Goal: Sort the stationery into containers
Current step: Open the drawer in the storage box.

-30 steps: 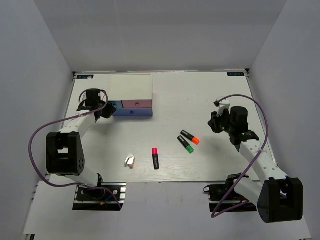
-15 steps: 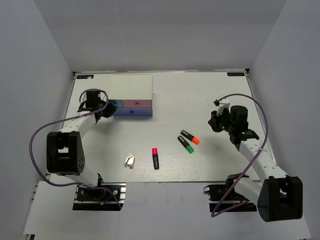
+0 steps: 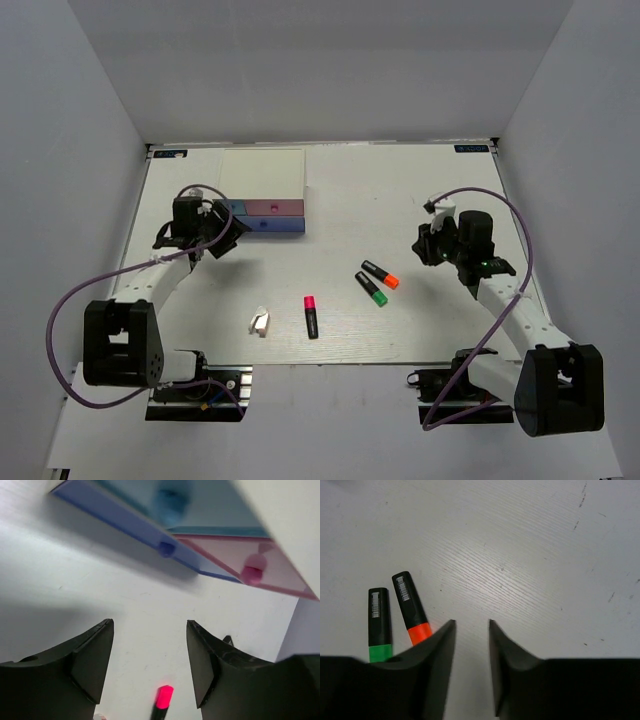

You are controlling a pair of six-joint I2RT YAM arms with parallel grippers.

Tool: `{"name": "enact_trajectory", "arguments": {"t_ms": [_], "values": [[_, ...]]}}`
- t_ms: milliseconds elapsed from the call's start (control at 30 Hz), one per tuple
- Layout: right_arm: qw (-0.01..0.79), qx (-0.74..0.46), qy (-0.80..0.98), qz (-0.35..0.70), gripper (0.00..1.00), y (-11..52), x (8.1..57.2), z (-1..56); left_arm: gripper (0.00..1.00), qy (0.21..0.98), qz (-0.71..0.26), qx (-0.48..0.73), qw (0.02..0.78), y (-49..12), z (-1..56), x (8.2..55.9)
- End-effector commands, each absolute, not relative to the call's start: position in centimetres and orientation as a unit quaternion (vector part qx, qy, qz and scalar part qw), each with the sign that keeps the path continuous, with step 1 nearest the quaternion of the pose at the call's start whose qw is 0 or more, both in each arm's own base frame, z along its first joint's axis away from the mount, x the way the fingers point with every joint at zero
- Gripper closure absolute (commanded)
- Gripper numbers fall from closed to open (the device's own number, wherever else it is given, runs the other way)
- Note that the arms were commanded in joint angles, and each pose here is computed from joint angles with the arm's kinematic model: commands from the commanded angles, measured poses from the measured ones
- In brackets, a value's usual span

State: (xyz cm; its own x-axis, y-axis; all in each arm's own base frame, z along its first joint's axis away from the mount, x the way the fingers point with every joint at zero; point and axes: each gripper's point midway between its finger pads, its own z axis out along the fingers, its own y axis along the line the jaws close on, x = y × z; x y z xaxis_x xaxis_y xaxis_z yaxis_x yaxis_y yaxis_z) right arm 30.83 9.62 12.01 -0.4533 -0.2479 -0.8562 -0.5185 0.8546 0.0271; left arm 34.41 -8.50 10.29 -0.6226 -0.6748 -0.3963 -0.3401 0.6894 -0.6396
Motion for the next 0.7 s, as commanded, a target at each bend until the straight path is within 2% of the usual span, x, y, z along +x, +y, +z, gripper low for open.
{"name": "enact_trajectory", "arguments": {"t_ms": [0, 33, 67, 100, 200, 367, 467, 533, 667], "values": [[0.495, -0.253, 0.815, 0.163, 0.70, 10.8, 31.9, 14.0, 0.30, 0.874, -0.276, -0.157, 0.367, -10.3, 13.2, 36.0], [0.494, -0.257, 0.814, 0.165, 0.87, 10.9, 31.9, 13.9, 0.30, 0.877, -0.282, -0.139, 0.364, -11.0, 13.2, 36.0], [0.491, -0.258, 0.815, 0.169, 1.00, 11.0, 31.9, 13.8, 0.35, 0.874, -0.286, -0.129, 0.371, -11.2, 13.5, 36.5], [0.489, -0.265, 0.812, 0.177, 1.00, 11.3, 31.8, 13.8, 0.43, 0.874, -0.291, -0.101, 0.376, -12.2, 13.8, 36.7], [0.485, -0.274, 0.809, 0.185, 1.00, 11.6, 31.6, 13.6, 0.58, 0.872, -0.307, -0.046, 0.379, -14.3, 13.8, 37.4], [0.486, -0.282, 0.808, 0.181, 0.89, 11.5, 31.4, 13.4, 0.56, 0.860, -0.316, 0.012, 0.400, -17.0, 14.8, 38.8], [0.486, -0.280, 0.809, 0.178, 0.88, 11.3, 31.3, 13.4, 0.53, 0.855, -0.308, 0.032, 0.417, -17.8, 15.6, 39.6], [0.488, -0.279, 0.808, 0.175, 0.87, 11.3, 31.3, 13.5, 0.48, 0.858, -0.292, 0.025, 0.422, -17.7, 15.4, 40.1], [0.488, -0.275, 0.810, 0.174, 0.87, 11.2, 31.3, 13.4, 0.44, 0.863, -0.255, -0.013, 0.435, -17.2, 14.8, 40.7]]}}
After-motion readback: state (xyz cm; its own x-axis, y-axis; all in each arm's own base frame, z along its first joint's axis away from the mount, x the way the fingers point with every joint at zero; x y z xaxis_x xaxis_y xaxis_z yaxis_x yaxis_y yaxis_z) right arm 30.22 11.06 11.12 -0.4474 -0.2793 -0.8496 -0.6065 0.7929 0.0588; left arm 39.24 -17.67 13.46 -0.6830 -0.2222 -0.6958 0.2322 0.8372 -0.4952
